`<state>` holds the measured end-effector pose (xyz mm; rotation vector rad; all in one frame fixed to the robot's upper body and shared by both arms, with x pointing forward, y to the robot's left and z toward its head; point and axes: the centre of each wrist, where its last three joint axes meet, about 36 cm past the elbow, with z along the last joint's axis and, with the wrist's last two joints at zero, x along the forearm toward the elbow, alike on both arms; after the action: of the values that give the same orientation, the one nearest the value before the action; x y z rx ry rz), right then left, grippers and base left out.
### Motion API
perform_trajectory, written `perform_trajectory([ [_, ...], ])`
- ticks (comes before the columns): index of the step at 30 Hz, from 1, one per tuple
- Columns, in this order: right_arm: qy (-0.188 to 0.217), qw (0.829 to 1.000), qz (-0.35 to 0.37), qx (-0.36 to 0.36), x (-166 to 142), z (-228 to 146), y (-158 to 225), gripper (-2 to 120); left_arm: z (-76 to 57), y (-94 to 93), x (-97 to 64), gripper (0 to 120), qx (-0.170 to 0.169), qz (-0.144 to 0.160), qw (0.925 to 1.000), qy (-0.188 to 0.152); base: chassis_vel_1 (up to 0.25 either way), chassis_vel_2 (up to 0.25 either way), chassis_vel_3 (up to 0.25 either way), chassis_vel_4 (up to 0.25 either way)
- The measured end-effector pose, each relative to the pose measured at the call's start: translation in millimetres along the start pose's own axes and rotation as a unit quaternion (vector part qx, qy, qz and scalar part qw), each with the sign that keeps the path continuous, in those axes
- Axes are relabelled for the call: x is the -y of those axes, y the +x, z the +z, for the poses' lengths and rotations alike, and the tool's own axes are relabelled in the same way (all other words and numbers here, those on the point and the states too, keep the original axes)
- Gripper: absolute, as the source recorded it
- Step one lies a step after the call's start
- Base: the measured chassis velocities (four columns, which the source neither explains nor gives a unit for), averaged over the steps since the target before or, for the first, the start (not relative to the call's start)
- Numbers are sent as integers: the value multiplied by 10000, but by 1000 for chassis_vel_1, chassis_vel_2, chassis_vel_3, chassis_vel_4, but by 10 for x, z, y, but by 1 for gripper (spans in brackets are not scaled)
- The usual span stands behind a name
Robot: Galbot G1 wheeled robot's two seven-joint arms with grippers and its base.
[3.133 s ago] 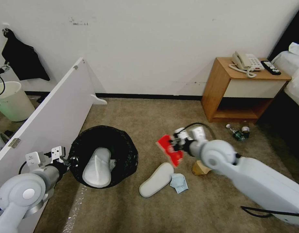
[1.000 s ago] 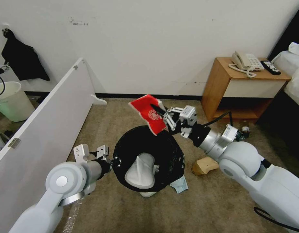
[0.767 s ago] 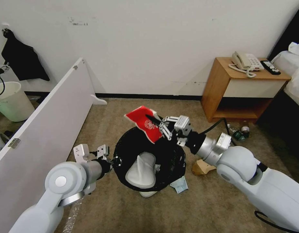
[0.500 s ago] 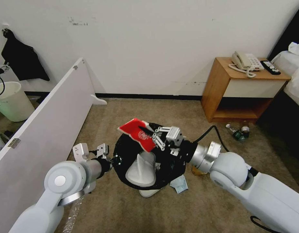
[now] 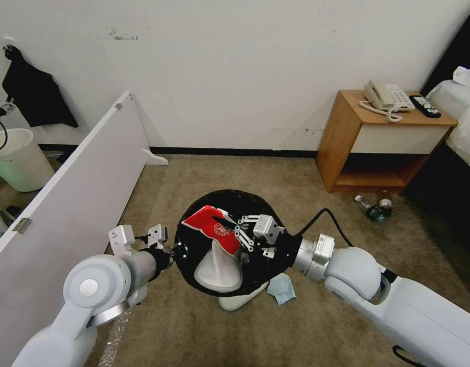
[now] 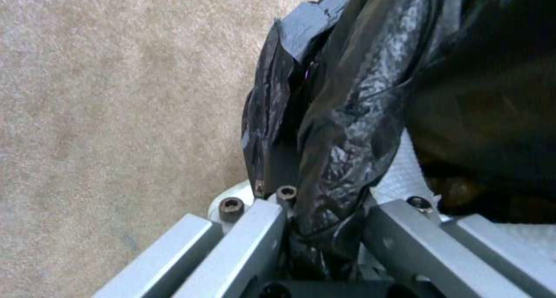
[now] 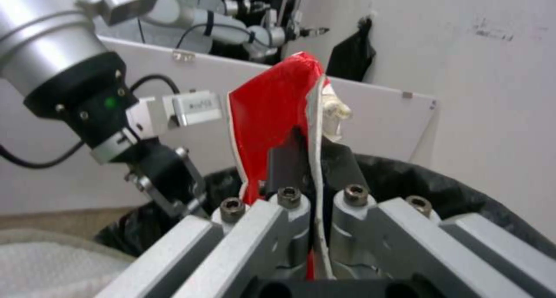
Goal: Pick up the trash bin, then pick up the garbage from the floor and place it into the trash bin.
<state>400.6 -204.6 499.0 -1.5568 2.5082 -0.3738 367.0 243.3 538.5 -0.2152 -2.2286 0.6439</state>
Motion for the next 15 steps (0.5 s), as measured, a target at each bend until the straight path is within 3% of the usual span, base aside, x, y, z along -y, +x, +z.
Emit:
perform_trajectory([
  [15, 158, 9993, -200, -279, 179, -226, -58, 0, 200, 28, -23, 0, 85, -116, 9997, -217, 0, 0, 0, 0],
])
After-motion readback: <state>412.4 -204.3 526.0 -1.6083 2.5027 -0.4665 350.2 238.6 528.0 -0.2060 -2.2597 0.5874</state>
